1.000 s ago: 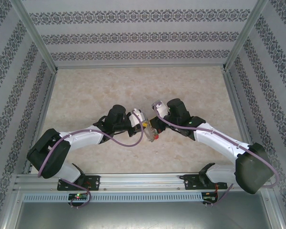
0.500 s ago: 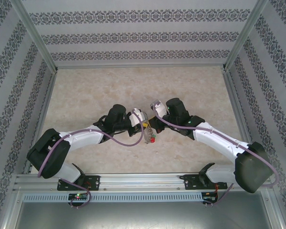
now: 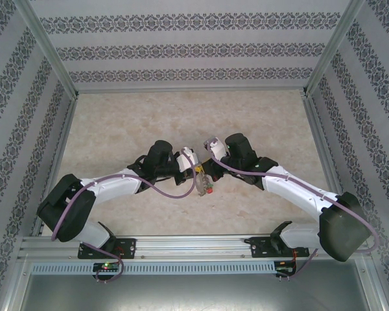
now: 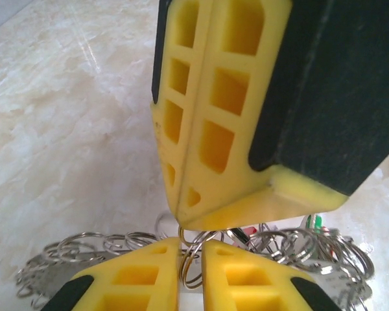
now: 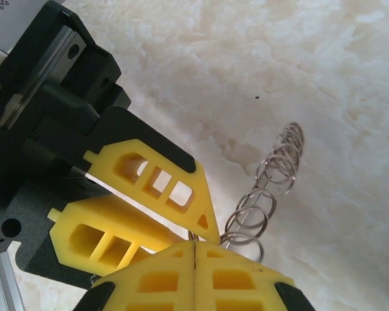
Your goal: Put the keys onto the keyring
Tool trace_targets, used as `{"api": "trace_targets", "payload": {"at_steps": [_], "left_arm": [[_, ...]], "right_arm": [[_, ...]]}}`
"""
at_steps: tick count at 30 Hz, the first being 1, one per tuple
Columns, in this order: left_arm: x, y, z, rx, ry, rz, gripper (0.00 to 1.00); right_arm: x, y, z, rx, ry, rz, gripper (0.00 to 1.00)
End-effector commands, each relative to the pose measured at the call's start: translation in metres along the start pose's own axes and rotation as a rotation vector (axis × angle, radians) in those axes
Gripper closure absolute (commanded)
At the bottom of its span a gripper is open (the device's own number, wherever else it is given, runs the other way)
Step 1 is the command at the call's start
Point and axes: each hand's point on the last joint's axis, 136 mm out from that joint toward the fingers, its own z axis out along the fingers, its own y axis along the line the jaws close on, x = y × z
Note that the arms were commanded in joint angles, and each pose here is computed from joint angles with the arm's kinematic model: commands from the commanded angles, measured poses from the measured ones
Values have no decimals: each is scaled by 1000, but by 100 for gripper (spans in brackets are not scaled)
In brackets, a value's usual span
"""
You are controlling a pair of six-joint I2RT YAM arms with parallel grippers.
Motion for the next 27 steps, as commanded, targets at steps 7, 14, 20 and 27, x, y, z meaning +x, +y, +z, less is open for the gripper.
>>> {"api": "trace_targets", "payload": {"at_steps": [7,14,20,27], "left_arm": [[-2,6,4,-9,15,20,84],[6,5,1,-19,42,22,79],[7,5,1,-11,53,27,76],[3,5,-2,-14,49,30,71]], "right_arm": [[-17,10,-4,-22,-51,-40,100],[-18,6,-7,1,-58,-45,100],[-17,6,-6,-3,-60,-41,100],[-17,6,-6,-1,-59,-44,100]]}}
